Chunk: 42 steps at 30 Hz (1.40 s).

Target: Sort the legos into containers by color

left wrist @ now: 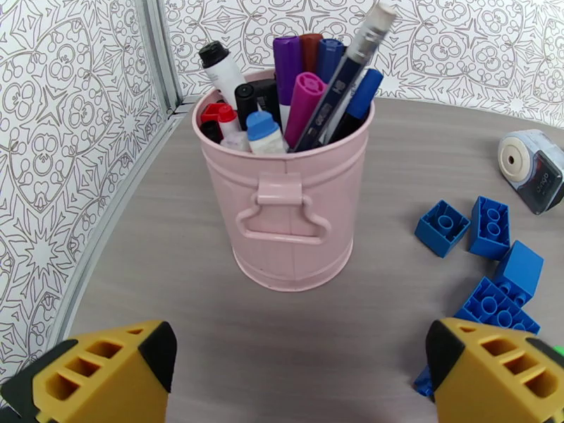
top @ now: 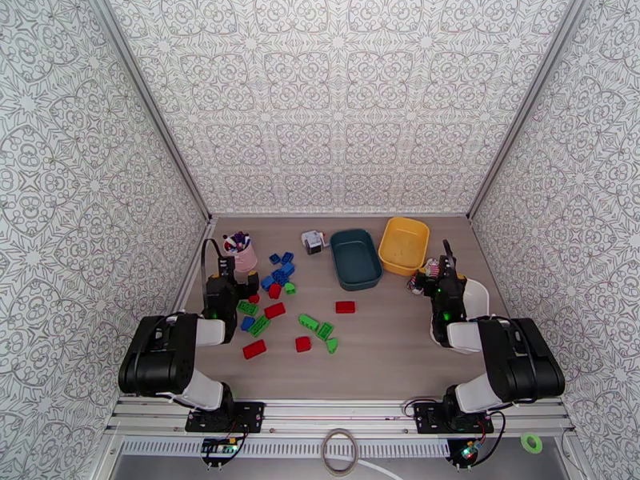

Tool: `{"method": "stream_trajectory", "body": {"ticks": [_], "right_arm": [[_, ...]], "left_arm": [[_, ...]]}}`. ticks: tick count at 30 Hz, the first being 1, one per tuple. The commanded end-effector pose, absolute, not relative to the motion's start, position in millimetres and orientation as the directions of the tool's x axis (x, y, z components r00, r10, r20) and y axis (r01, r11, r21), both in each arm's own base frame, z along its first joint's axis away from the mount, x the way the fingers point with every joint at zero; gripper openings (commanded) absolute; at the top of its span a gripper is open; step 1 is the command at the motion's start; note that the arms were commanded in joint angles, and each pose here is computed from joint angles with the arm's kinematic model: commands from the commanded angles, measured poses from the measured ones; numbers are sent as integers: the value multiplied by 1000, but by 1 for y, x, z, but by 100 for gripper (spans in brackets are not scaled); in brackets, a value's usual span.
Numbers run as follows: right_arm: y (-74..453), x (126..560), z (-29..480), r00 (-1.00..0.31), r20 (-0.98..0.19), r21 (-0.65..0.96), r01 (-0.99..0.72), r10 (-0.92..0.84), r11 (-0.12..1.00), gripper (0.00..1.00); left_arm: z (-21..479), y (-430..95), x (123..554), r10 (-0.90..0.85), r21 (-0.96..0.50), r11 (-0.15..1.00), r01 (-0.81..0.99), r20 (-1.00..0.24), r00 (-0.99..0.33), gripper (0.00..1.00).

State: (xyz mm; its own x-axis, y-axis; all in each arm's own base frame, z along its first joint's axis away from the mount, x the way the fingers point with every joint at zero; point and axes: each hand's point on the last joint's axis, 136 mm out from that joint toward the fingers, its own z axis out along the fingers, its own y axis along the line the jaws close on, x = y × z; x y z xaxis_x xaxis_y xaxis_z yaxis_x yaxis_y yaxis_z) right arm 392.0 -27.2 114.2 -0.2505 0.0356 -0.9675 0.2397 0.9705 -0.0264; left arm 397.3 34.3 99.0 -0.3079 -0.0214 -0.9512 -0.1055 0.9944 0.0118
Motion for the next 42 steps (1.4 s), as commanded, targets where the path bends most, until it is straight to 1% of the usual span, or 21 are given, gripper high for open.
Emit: {"method": "stream_trajectory", "body": {"ticks": [1,42], "right_arm": [[-23,395,121,-228,-973,-13,226,40,974,99],[-23,394,120,-228,-973,-12,226,41,974,99]], "left_arm": [[111,32,402,-12,16,995,-100,-962,-274,99],[111,33,402,-24,1,996,-90,-961,-275,100]]}}
